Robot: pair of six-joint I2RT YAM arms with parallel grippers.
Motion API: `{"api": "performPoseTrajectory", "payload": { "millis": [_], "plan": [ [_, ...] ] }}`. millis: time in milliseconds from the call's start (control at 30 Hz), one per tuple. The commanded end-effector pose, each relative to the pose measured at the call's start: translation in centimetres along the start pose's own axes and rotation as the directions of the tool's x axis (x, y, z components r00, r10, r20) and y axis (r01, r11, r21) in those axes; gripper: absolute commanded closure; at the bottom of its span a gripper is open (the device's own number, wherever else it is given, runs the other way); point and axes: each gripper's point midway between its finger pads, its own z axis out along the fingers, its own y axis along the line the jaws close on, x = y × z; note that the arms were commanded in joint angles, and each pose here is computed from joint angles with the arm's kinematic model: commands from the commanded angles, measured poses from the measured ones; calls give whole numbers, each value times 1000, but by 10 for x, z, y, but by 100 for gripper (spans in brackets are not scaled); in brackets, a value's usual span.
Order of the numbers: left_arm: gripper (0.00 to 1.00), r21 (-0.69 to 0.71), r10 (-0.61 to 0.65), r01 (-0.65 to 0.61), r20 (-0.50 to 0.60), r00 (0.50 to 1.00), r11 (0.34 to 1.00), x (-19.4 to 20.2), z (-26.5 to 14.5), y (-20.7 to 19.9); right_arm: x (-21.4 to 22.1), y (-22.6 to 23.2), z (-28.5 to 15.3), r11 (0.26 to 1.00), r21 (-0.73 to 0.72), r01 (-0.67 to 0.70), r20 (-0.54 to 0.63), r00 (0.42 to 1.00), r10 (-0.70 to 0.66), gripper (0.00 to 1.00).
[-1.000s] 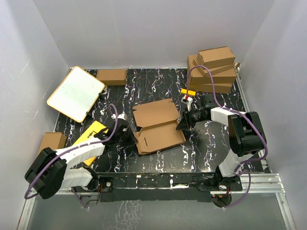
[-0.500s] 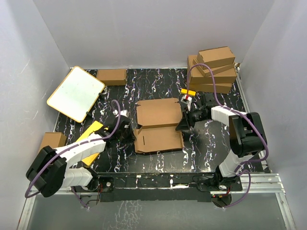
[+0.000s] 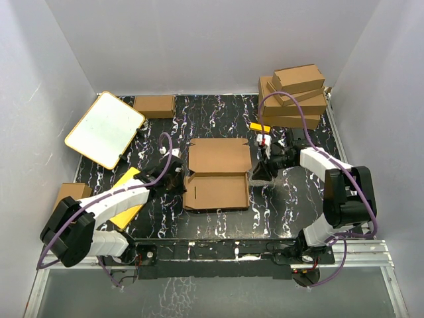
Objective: Fold the paper box
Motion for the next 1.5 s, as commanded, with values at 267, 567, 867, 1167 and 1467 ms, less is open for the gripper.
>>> {"api": "performPoseTrajectory", "payload": {
  "millis": [267, 567, 867, 1167, 1467],
  "plan": [
    [99, 4, 58, -58, -2, 998, 998, -13, -1, -8, 14, 8, 4, 973, -41, 226, -25, 974, -227, 65],
    [99, 24, 61, -61, -11, 998, 998, -15, 2, -15, 25, 21, 20, 961, -110, 255, -65, 963, -263, 65],
    [98, 25, 34, -34, -3, 999, 999, -12, 2, -12, 26, 19, 22, 955, -107, 276, -95, 953, -286, 65],
    [82, 8, 20, -20, -11, 1000, 1000, -8, -3, -5, 27, 17, 20, 954, -103, 280, -113, 950, -291, 65],
    [74, 85, -59, 58, 13, 998, 995, -10, -44, -12, 26, 18, 20, 954, -104, 282, -110, 950, -293, 65]
  ]
}}
